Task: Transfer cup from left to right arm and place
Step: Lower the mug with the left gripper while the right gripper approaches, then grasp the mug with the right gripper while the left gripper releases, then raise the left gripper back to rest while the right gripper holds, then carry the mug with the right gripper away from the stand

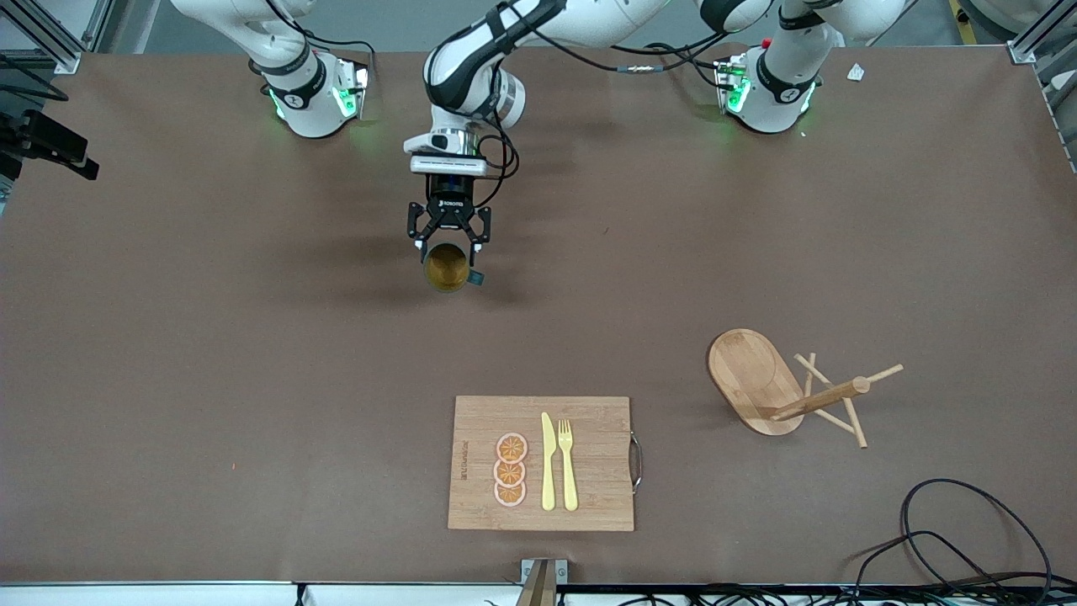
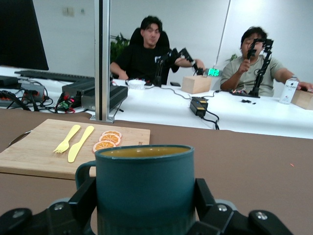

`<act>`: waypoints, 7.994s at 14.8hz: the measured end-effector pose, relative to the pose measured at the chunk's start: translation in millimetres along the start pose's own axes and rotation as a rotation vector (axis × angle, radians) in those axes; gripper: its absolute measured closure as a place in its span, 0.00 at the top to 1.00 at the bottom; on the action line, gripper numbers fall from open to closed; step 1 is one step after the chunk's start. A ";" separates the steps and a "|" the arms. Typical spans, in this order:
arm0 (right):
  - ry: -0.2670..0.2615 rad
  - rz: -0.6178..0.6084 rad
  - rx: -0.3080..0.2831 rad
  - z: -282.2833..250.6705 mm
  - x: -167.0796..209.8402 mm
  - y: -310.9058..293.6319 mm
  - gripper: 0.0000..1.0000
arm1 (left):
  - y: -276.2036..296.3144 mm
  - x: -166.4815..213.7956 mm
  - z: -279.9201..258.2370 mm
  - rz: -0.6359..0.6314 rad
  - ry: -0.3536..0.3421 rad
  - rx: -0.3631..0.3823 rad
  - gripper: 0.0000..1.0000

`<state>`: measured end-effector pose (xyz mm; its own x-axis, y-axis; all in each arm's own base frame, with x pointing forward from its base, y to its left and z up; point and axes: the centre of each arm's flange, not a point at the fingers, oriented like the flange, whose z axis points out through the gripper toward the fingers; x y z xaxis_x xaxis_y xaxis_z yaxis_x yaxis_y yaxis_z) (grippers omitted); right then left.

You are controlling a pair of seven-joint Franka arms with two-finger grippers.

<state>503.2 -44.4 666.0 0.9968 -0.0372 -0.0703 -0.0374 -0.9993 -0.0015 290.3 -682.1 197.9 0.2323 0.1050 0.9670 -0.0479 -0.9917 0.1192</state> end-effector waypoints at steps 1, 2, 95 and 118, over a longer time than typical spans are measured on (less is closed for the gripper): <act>0.000 0.000 0.000 0.0 0.0 0.0 1.00 | -2.8 -17.3 -1.1 0.010 0.035 -0.012 0.85; 0.000 0.000 0.000 0.0 0.0 0.0 1.00 | -6.8 -35.7 -1.3 0.027 0.073 -0.026 0.85; 0.009 0.268 0.004 374.0 40.0 -241.3 0.05 | -577.3 573.7 89.9 0.130 -1.214 0.046 1.00; -0.001 -1.592 -0.129 386.2 91.0 -8.0 0.05 | -603.7 574.1 103.1 0.094 -1.213 0.080 1.00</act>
<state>567.1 -38.2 274.3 0.0115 0.9968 -0.0797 0.9999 -0.0108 0.0098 552.7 -30.7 657.8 0.9899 -0.0620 0.1278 -0.0632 -0.9980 0.0050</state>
